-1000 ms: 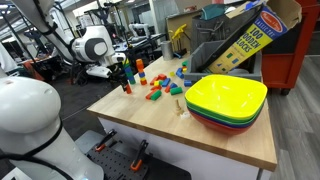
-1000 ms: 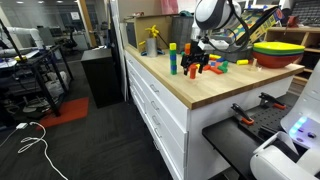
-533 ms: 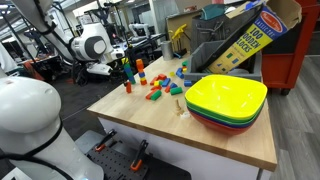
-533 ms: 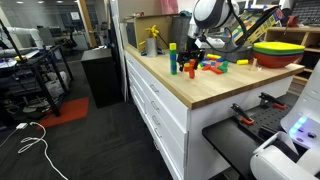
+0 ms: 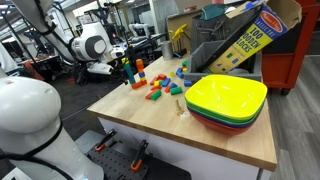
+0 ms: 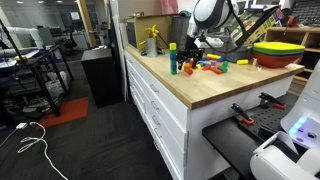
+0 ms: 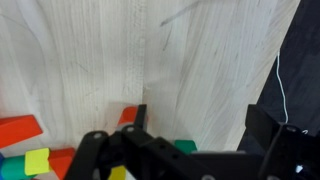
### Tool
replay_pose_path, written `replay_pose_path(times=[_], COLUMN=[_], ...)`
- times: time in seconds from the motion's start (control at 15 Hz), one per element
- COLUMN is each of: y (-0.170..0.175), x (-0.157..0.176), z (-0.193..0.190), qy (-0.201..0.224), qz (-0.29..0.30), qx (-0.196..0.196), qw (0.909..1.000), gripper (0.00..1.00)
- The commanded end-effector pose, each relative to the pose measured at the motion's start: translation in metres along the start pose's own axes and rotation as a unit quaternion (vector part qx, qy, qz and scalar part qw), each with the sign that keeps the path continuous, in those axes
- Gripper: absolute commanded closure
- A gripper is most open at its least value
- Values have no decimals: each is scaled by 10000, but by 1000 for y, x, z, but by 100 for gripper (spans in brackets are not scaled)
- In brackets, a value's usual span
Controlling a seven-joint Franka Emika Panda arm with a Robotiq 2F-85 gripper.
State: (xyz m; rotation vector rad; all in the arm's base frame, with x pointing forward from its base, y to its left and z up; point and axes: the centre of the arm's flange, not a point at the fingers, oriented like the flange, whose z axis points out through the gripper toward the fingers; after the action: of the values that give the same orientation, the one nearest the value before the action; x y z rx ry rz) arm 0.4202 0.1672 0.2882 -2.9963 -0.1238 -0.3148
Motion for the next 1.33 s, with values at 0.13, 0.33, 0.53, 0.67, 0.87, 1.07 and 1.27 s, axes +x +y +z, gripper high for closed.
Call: replay_pose_path(times=[0.13,0.33,0.53,0.67,0.87,1.07,1.27], y=[6,24,45,50,51,58,67], x=[5,18,38,47,49,40,41], z=[-2,7,18,23,29,36,43], qy=[92,68,150,151,1,-90,-73], qz=[131,448,748,916,995,1030,1089], qx=[-41,-41,-7,37,11,-57,-52], qw=[9999,9990,9971,9957,9950,9946,9940], gripper=[0,0,0,0,0,0,25])
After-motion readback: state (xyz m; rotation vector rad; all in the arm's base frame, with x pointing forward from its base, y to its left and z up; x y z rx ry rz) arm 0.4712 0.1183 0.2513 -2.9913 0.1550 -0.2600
